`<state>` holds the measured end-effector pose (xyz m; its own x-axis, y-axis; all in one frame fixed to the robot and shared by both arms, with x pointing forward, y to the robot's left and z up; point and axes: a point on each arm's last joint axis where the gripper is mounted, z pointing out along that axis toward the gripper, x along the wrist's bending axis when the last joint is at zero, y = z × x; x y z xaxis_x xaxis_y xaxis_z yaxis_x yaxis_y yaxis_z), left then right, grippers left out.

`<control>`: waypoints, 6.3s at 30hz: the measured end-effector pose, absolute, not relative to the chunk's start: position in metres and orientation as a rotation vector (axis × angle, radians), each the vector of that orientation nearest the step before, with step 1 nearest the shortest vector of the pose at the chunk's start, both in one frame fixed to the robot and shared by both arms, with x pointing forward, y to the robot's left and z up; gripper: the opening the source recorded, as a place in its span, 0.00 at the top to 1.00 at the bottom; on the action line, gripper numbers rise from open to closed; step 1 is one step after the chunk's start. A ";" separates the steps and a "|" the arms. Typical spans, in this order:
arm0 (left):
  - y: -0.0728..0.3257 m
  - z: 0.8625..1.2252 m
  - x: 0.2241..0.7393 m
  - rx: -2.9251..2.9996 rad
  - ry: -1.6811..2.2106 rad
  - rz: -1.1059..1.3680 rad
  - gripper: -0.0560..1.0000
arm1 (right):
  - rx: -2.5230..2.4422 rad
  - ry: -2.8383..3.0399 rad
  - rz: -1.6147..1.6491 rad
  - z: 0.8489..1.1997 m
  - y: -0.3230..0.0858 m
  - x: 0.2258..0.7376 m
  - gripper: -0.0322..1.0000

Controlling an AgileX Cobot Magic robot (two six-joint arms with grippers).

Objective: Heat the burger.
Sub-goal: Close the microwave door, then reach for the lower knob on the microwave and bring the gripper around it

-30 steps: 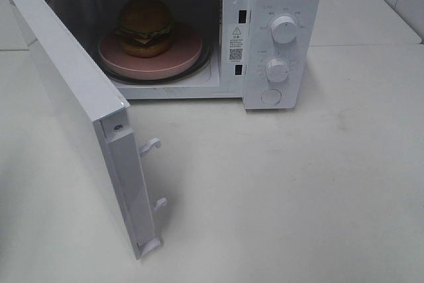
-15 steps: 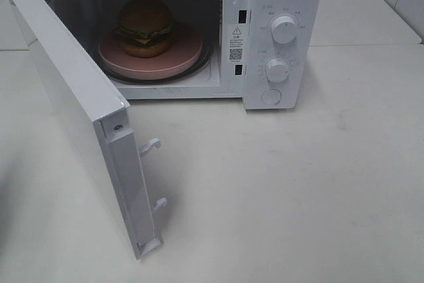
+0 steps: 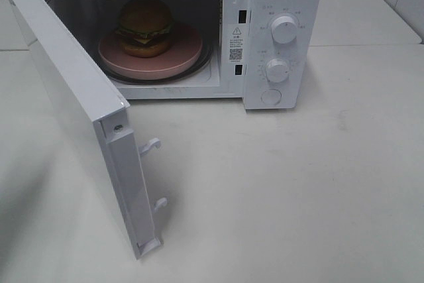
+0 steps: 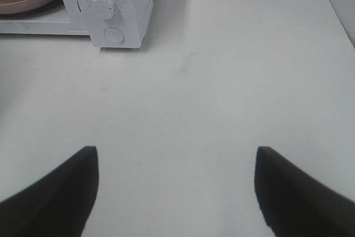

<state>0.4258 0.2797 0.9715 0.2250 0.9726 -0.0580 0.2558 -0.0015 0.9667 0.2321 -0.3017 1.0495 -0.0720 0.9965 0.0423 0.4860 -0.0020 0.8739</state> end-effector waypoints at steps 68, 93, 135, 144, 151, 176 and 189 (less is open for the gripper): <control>0.092 0.958 0.550 1.458 1.197 0.743 0.95 | 1.553 1.628 1.003 1.049 -0.302 0.232 0.24; 0.031 0.942 0.576 1.610 1.204 0.665 0.95 | 1.553 1.628 1.003 1.049 -0.302 0.232 0.24; 0.058 0.975 0.481 2.232 0.955 0.193 0.02 | 1.555 1.627 1.002 1.049 -0.302 0.232 0.24; 0.081 0.998 0.451 2.498 0.829 0.080 0.01 | 1.555 1.627 1.002 1.049 -0.302 0.232 0.24; 0.110 1.012 0.451 2.540 0.987 0.087 0.01 | 1.555 1.627 1.002 1.049 -0.302 0.232 0.24; 0.280 1.083 0.431 2.064 1.819 0.247 0.01 | 1.555 1.627 1.002 1.049 -0.302 0.232 0.24; 0.288 1.041 0.362 2.051 1.906 0.270 0.01 | 1.555 1.627 1.002 1.049 -0.302 0.232 0.24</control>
<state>0.3617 0.2875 1.0415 0.0886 0.9927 -0.0822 0.9307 -0.0530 0.3620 0.2321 -0.3017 1.0495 -0.0700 0.9967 0.0423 0.4860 -0.0030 0.8739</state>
